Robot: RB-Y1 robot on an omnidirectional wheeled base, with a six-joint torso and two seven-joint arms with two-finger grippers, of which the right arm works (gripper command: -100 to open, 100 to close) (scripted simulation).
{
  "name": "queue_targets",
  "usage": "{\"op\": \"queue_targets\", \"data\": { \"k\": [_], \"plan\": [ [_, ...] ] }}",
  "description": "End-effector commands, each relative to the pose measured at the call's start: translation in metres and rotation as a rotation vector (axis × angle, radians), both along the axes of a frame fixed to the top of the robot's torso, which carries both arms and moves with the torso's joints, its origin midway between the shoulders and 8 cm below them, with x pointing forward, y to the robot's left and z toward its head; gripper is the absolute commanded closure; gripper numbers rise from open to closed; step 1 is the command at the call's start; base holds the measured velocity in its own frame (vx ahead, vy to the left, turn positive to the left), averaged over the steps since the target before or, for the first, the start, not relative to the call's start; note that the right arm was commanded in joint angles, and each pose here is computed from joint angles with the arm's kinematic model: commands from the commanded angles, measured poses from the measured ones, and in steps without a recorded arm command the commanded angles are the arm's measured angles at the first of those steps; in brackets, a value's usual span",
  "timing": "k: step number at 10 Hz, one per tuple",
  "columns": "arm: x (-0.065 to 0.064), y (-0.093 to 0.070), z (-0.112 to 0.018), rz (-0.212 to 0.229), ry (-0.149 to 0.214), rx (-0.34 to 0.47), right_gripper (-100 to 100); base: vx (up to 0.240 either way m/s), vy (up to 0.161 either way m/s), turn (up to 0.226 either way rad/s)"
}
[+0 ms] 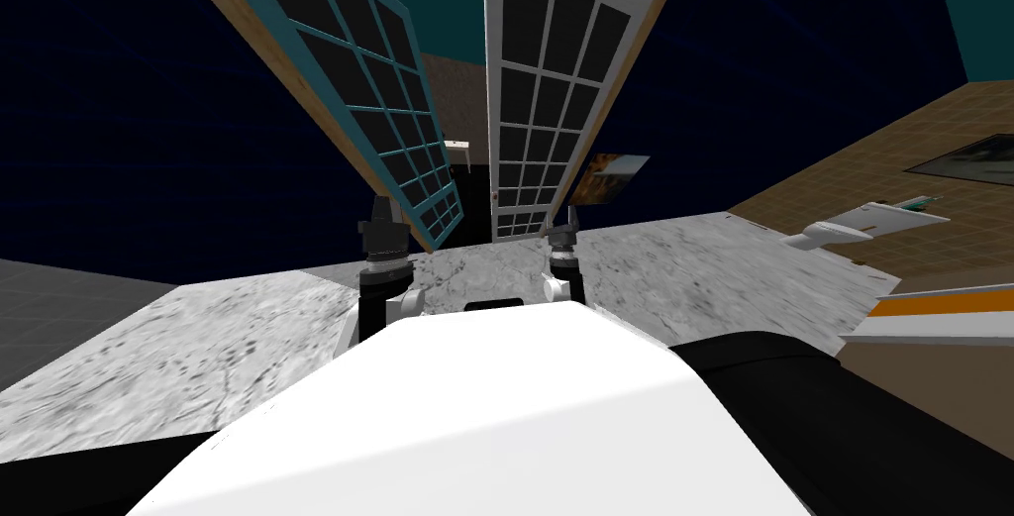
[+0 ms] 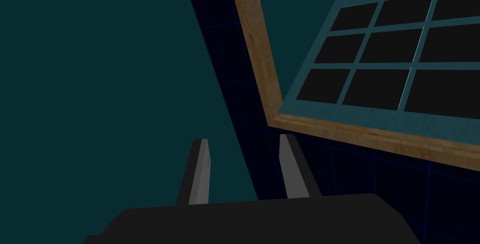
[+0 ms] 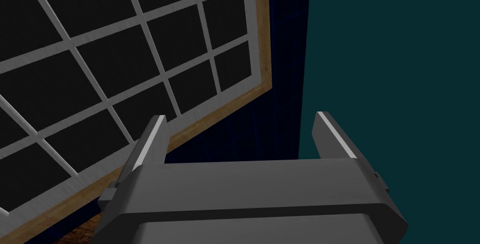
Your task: Push the door open
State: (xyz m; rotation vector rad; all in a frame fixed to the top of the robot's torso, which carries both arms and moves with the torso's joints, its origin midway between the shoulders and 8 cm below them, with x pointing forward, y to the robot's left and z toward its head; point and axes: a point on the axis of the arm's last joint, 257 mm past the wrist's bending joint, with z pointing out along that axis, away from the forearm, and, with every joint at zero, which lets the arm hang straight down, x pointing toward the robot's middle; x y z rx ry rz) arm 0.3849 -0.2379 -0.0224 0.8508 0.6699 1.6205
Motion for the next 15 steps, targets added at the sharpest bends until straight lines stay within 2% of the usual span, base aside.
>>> {"op": "queue_targets", "data": {
  "k": [1, 8, 15],
  "plan": [
    [0.005, 0.010, -0.013, 0.054, 0.013, 0.060, -100, 0.104, 0.005, -0.022],
    [0.019, 0.038, -0.052, 0.200, 0.064, 0.233, -100, 0.109, 0.011, -0.012],
    [0.028, 0.069, -0.095, 0.338, 0.131, 0.417, -100, 0.102, 0.008, -0.014]
  ]
}}
